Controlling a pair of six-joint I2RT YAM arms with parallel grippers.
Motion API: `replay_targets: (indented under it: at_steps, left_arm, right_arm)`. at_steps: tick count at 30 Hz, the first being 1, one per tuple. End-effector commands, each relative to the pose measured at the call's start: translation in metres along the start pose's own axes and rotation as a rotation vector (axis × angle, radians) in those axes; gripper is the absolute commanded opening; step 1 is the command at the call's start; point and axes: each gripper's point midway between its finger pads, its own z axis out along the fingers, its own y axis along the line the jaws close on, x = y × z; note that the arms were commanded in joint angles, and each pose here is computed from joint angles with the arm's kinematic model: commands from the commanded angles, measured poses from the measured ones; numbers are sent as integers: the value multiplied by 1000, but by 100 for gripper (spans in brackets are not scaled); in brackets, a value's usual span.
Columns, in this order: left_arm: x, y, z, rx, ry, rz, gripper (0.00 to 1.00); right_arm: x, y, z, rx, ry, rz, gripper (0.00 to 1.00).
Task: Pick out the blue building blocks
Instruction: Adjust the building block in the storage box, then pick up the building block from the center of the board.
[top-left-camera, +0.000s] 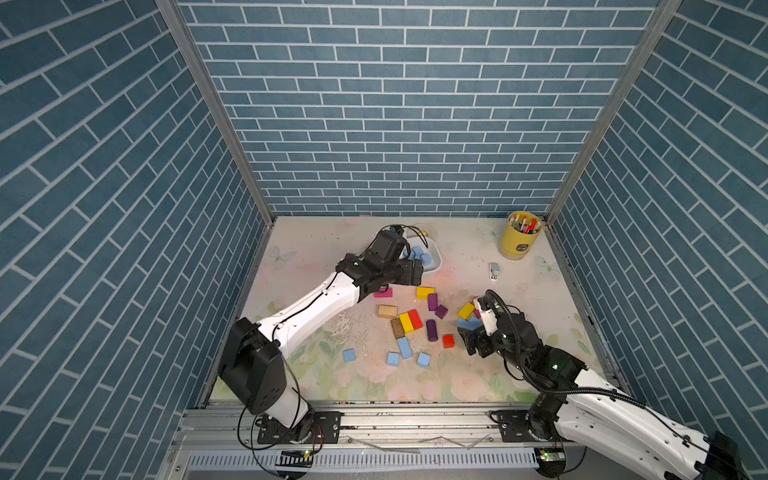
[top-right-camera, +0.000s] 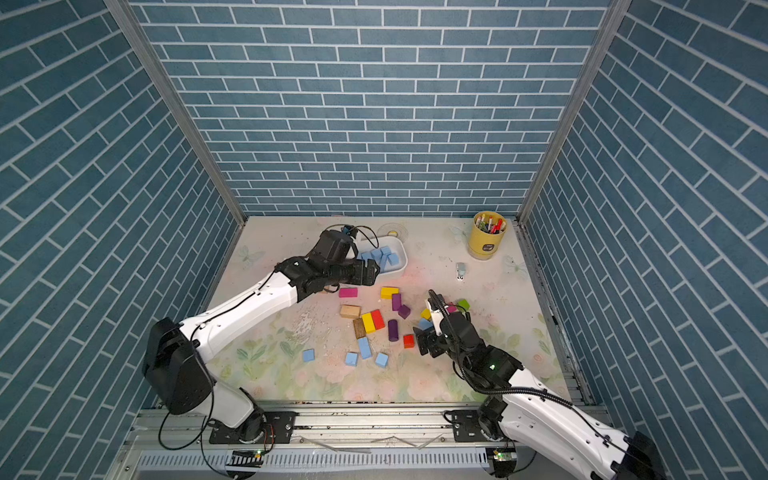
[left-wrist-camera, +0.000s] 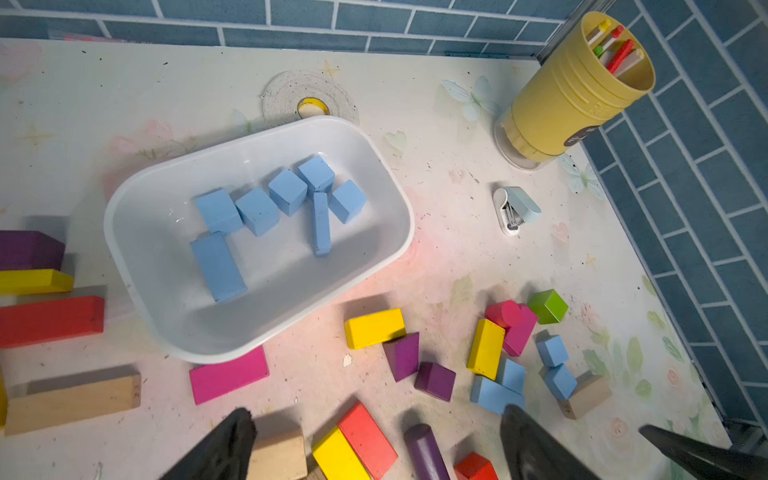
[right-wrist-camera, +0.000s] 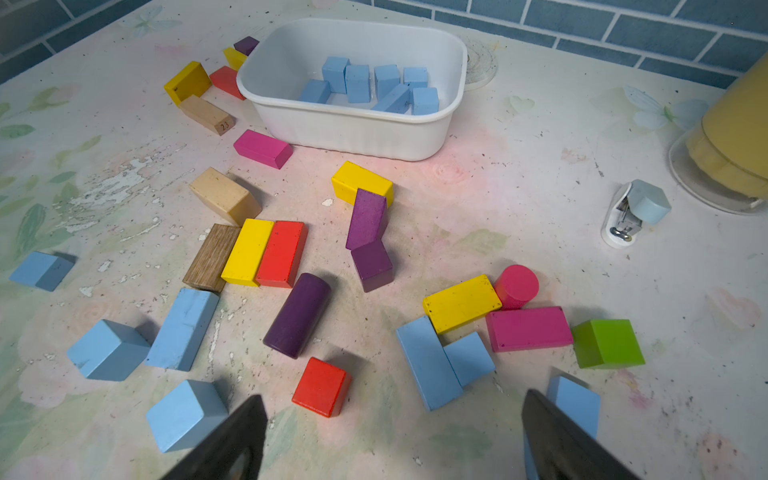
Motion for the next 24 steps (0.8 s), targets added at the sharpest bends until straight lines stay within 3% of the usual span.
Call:
replay_targets:
  at_steps: [1, 9, 16, 24]
  left_arm:
    - [16, 10, -8, -52, -2, -22, 97]
    - [79, 29, -20, -103, 123, -71, 99]
    - [123, 28, -28, -76, 216, -31, 99]
    - [162, 38, -35, -145, 268, 19, 99]
  right_arm:
    - [-11, 2, -2, -6, -13, 34, 95]
    - [-13, 4, 3, -9, -12, 16, 95]
    - [-12, 5, 8, -8, -1, 9, 95]
    - [-13, 7, 11, -12, -6, 7, 95]
